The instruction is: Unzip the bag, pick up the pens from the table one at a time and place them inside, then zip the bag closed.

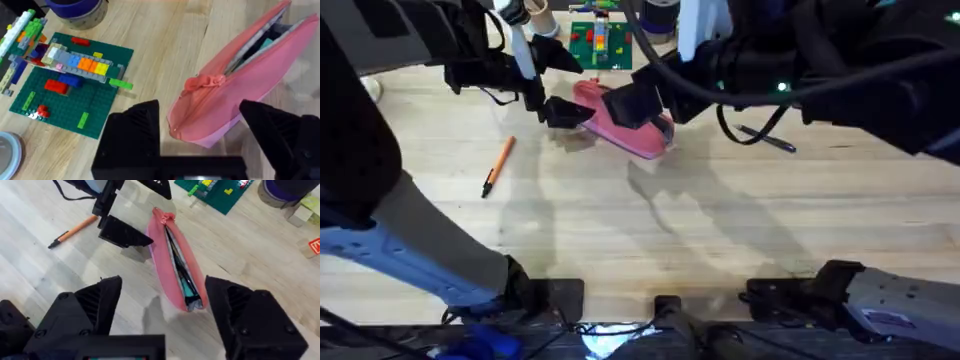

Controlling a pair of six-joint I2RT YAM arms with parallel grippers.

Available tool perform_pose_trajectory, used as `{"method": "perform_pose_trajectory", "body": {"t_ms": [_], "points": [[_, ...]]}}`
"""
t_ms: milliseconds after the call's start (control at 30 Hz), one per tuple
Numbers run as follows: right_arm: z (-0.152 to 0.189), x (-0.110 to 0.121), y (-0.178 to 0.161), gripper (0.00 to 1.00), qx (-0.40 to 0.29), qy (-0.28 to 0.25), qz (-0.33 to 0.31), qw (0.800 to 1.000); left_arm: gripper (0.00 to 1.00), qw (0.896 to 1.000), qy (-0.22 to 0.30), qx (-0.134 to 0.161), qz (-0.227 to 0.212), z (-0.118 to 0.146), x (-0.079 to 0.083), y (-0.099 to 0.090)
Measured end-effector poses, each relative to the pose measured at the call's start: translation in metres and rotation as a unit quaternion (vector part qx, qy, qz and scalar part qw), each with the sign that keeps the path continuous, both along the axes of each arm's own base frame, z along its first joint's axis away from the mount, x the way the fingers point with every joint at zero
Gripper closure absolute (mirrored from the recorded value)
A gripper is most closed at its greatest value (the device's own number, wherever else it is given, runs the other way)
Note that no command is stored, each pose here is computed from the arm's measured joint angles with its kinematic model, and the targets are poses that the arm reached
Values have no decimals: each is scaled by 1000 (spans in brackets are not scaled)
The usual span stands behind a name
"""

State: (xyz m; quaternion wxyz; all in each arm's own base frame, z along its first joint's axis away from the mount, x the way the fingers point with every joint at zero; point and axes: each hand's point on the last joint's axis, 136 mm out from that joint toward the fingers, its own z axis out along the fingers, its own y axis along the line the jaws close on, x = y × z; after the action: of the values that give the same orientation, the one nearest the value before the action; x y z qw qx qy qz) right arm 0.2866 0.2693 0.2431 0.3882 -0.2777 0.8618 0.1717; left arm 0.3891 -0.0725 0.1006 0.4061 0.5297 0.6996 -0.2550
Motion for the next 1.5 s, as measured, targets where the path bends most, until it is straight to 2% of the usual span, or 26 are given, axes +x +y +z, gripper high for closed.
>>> {"method": "perform_pose_trajectory", "body": {"t_ms": [167, 367, 467, 567, 800, 1000, 1200, 1500], "points": [[1, 0, 1, 5, 4, -2, 2, 1000, 8, 1000, 5, -1, 0, 0, -2, 0], [0, -2, 0, 5, -14, -5, 17, 1000, 8, 999, 34, -4, 4, 1, -13, 0], [3, -3, 3, 6, -27, -9, 39, 999, 8, 999, 32, 0, 11, 15, -19, 5], [9, -1, 3, 6, -38, -6, 51, 998, 7, 999, 22, 16, 22, 35, -27, 11], [12, 19, -3, 8, -59, 49, 51, 996, 7, 998, 7, 55, 40, 69, -51, 19], [-8, 36, 0, 6, -70, 126, 59, 988, 7, 995, 12, 83, 48, 79, -68, 22], [-24, 58, 7, 5, -62, 134, 57, 987, 7, 993, 23, 100, 53, 78, -75, 25], [-18, 66, 13, 5, -54, 108, 67, 990, 8, 993, 27, 102, 53, 77, -76, 25]]}}
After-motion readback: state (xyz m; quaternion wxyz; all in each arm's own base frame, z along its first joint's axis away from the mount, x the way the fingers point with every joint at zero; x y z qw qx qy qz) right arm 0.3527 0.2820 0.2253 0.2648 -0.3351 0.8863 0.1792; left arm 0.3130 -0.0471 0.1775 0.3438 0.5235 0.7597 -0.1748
